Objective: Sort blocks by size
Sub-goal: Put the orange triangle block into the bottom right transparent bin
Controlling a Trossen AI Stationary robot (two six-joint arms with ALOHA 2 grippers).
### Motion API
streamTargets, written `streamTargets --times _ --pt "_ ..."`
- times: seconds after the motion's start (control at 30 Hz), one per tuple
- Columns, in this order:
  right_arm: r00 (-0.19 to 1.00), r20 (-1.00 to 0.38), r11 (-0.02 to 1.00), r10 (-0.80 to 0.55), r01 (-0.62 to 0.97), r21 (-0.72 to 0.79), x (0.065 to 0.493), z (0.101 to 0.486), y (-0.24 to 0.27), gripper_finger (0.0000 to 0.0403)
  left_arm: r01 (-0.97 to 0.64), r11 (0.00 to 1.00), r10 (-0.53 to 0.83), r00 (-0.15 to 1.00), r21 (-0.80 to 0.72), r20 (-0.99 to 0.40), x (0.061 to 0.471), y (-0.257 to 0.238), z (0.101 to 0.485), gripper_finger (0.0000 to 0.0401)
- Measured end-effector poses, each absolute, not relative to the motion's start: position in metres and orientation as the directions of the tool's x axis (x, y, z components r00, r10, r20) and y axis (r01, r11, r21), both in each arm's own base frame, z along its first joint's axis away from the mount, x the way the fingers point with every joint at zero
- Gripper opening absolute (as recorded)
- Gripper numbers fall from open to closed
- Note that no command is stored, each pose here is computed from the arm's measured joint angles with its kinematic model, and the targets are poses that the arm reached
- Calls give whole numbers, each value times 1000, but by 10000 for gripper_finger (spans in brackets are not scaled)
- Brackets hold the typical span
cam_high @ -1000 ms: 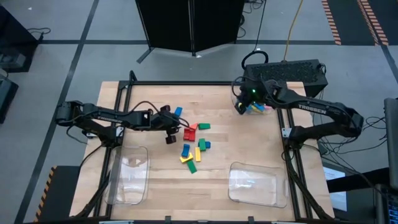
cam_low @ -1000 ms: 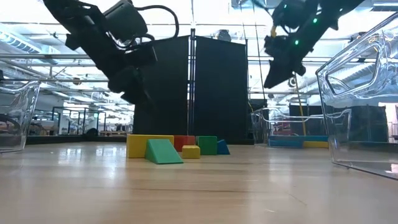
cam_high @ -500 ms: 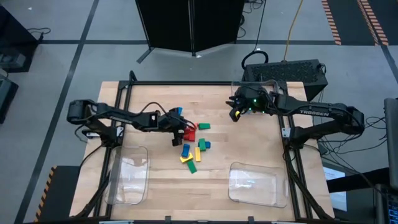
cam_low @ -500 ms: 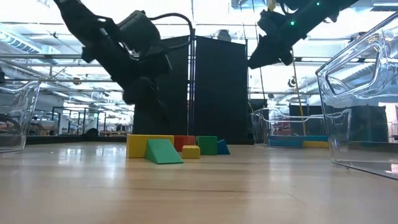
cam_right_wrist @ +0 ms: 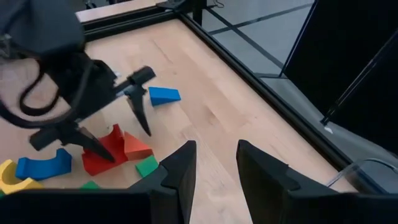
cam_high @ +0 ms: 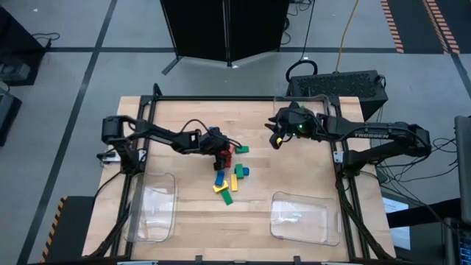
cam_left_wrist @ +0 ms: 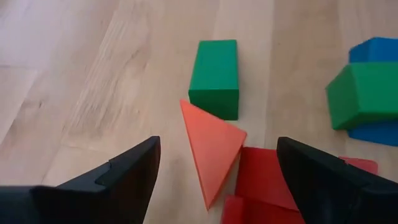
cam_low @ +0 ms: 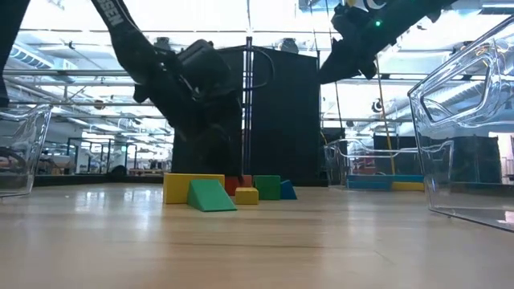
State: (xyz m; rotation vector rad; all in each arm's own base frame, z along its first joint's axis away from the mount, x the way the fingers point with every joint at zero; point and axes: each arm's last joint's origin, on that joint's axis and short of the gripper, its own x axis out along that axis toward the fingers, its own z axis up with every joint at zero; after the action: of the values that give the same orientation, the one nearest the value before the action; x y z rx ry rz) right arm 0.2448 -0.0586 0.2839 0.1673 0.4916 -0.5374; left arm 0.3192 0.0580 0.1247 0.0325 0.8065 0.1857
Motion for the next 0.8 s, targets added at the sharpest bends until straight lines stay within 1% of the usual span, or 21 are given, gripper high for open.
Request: streamTargets --times 0.17,0.27,0.63,0.8 --pt "751 -490 855 -443 519 22 245 284 -56 109 -155 983 179 678 99 -713 323 59 122 322" --pt "748 -489 852 -449 523 17 245 284 -55 109 -156 983 180 691 99 -700 324 59 123 311" --pt "746 -484 848 -458 530 14 246 284 -56 109 -151 984 173 682 95 -711 323 59 122 204" --pt "747 -481 847 -458 531 19 246 284 -56 109 -151 984 173 682 94 -711 323 59 122 164"
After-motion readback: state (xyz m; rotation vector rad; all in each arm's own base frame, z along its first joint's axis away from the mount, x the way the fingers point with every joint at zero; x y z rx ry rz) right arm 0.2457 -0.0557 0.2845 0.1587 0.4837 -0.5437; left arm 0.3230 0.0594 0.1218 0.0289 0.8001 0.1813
